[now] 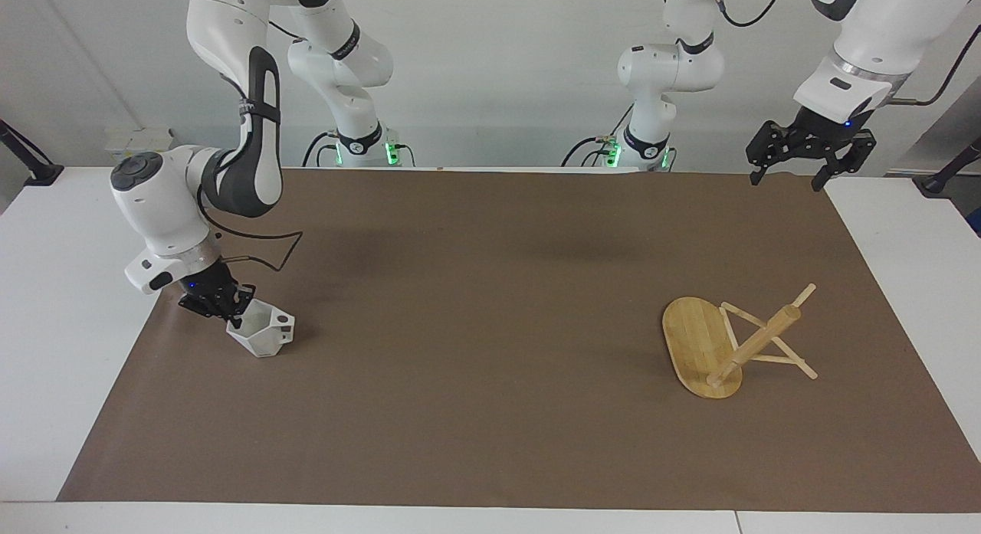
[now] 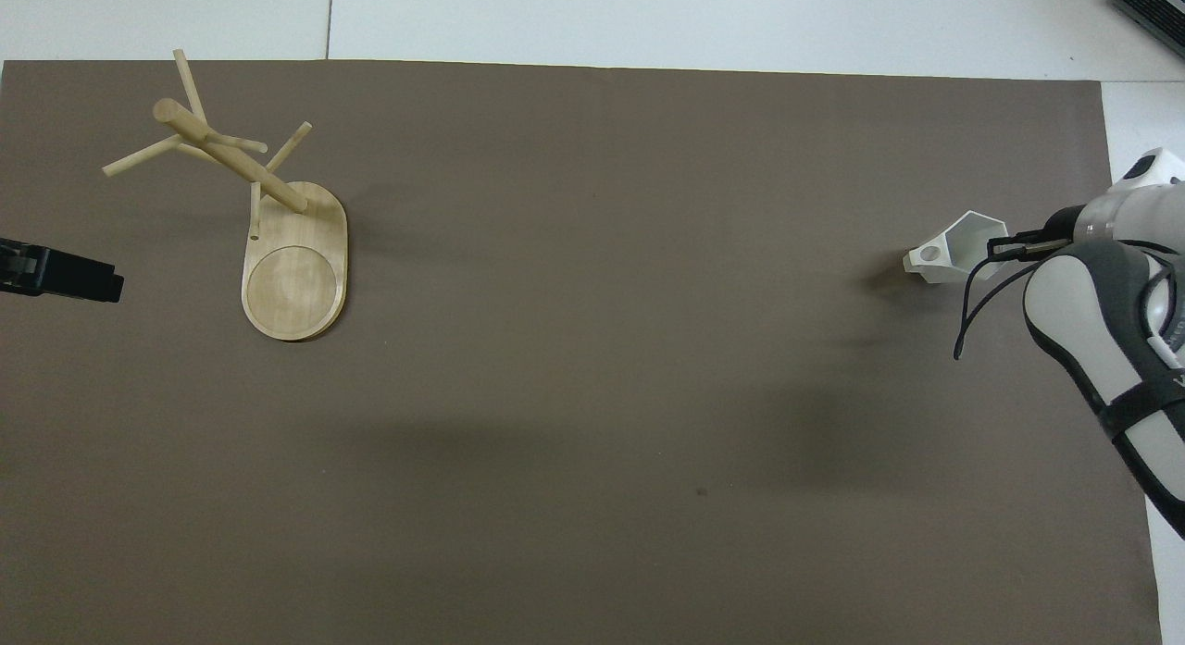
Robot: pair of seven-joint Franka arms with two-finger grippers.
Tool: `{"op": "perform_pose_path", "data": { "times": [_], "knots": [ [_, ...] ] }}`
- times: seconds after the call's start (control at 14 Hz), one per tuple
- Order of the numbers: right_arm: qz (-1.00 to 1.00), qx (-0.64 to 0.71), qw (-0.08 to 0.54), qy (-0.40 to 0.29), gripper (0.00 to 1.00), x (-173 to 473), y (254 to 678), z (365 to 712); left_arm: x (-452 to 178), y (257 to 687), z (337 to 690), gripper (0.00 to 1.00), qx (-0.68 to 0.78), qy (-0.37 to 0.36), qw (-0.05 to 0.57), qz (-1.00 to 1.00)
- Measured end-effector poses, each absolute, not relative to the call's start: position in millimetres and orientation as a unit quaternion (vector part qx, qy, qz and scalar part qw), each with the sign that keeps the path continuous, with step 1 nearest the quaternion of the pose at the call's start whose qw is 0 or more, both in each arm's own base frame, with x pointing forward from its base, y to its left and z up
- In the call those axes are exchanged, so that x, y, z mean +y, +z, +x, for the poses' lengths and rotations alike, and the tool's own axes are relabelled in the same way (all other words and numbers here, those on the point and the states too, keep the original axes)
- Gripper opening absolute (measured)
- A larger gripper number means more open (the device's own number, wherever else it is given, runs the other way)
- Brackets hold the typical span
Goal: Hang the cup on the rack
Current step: 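Lift the cup with the right gripper while the left gripper approaches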
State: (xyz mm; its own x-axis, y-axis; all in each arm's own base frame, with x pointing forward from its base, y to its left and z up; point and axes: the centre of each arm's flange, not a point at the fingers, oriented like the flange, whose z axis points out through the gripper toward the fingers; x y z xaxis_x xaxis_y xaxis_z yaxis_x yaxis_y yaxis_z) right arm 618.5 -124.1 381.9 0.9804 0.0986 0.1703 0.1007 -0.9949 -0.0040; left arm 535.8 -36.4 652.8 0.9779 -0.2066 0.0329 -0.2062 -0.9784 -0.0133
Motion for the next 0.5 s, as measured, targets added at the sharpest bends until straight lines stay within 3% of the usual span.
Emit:
{"op": "perform_pose_path", "data": {
  "times": [0.28, 0.5],
  "knots": [
    [-0.996, -0.065, 0.020, -0.064, 0.04, -111.1, 423.4, 628.9, -37.4, 652.8, 535.7, 1.00, 0.105, -0.017, 0.005, -0.994],
    [-0.994, -0.096, 0.036, -0.046, 0.04, -78.7, 477.2, 633.5, -41.0, 652.9, 535.5, 1.00, 0.108, -0.017, 0.005, -0.994]
  ]
}}
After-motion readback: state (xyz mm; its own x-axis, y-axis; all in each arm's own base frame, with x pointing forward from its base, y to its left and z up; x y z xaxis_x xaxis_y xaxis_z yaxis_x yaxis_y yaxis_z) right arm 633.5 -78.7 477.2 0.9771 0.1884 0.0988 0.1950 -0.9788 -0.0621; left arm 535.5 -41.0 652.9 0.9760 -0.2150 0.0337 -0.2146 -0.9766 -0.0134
